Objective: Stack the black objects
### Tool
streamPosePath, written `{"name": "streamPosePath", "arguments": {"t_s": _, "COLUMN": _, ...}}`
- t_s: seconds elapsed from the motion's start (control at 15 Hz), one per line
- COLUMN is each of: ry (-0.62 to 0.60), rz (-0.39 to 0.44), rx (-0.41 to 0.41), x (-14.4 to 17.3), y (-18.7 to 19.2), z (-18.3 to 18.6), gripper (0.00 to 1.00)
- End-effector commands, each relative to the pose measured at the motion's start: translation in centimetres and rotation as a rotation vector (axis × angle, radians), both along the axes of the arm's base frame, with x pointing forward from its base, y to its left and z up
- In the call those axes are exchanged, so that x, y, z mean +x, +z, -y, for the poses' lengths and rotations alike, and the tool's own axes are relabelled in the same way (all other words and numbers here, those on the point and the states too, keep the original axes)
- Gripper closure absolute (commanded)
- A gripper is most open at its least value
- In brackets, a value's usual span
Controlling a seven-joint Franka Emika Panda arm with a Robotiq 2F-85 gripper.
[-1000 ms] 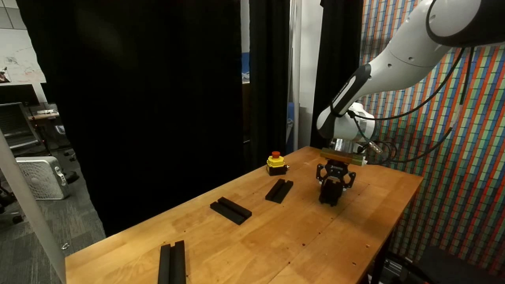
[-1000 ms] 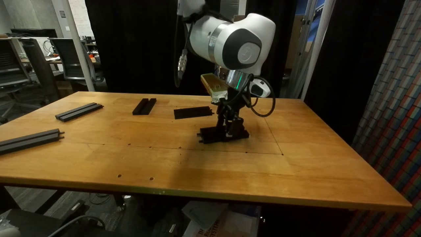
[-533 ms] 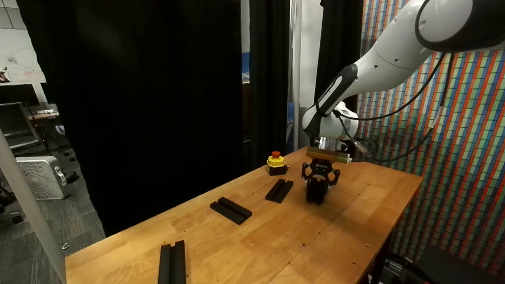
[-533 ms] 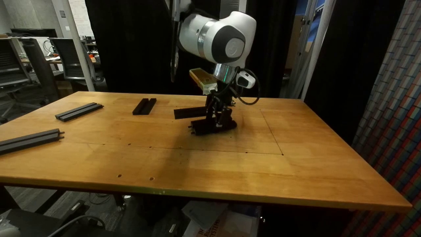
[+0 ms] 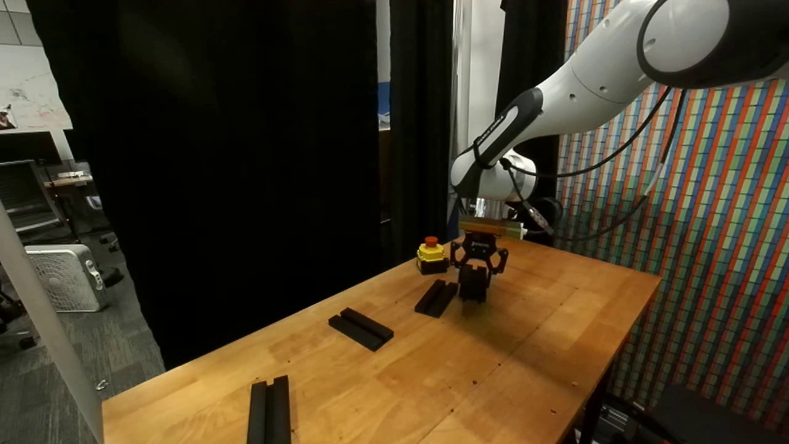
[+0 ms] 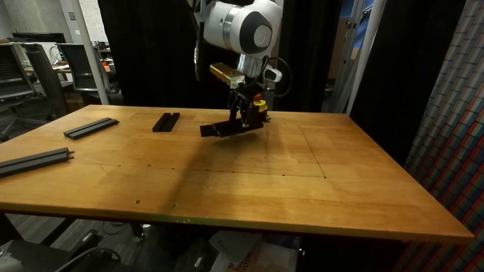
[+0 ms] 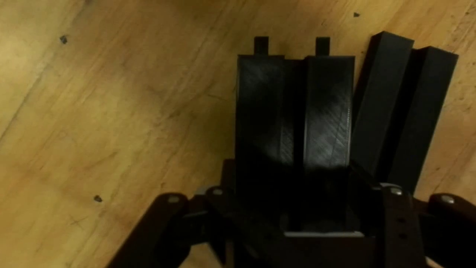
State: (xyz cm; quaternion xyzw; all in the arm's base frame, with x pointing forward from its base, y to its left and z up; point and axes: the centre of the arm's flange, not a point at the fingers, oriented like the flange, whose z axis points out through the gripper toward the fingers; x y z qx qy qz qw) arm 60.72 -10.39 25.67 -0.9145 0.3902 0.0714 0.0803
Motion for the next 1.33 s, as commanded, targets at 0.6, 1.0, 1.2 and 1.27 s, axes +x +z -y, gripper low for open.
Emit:
{"name": "streamPosePath", "arguments": {"t_s": 0.6, "ry": -0.077, "rz": -0.015, "rx": 0.105, "x": 5.9, "y": -1.5, "z": -3.1, "gripper": 0.54}}
{"name": "streamPosePath", "arguments": {"t_s": 1.0, "ry": -0.147, "rz": -0.019, "rx": 0.116, "x": 5.5, "y": -1.3, "z": -4.9, "gripper": 0.54}}
{"name": "streamPosePath", "arguments": {"t_s": 1.2, "ry": -0.175, "rz": -0.028, "rx": 0.113, "x": 5.5, "y": -1.5, "z": -5.6, "gripper": 0.54}}
{"name": "streamPosePath", "arguments": {"t_s": 1.27, "ry": -0.188, "rz": -0.026, "rx": 0.11, "x": 5.5, "y": -1.6, "z": -5.7, "gripper": 0.54}}
